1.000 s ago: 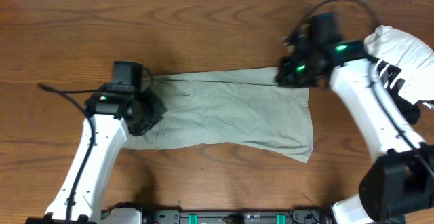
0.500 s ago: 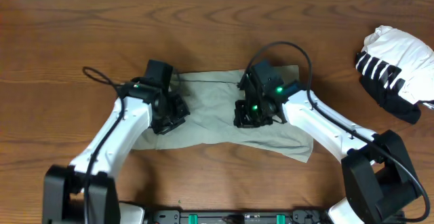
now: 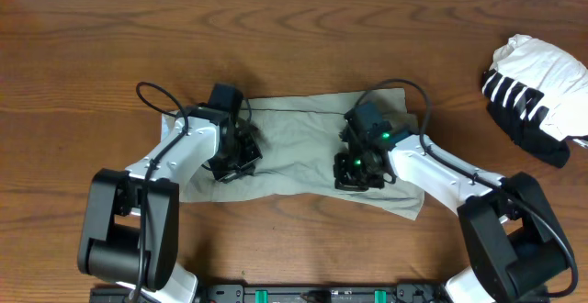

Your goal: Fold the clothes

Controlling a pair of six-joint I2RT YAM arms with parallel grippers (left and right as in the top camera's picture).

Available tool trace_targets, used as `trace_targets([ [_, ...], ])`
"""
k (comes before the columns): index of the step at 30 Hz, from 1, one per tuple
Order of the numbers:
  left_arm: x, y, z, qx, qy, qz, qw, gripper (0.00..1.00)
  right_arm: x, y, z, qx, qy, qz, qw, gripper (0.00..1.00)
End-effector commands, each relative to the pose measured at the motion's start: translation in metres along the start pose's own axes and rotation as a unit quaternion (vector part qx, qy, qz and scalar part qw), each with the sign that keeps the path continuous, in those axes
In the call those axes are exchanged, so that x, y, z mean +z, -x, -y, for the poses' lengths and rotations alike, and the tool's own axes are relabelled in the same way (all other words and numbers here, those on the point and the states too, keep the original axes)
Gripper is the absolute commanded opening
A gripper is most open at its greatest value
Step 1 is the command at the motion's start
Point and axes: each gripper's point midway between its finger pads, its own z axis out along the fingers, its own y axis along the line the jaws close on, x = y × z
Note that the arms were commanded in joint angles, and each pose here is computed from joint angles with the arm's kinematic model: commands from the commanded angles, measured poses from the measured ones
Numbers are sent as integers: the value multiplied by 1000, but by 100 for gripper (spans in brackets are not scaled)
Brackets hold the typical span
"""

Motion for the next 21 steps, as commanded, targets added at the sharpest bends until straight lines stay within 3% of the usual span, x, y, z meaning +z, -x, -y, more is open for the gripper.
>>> trace_targets([
  [1,1,6,-6,1,2,-2,1000,6,3,0,27,37,-19,-1,999,4],
  [11,-11,31,-50,-27,30,16,999,6,-12,12,81,93,-48,14,994,1],
  [21,-23,50,-97,-102,50,31,993,6,-26,18,121,134,-75,26,988,1],
])
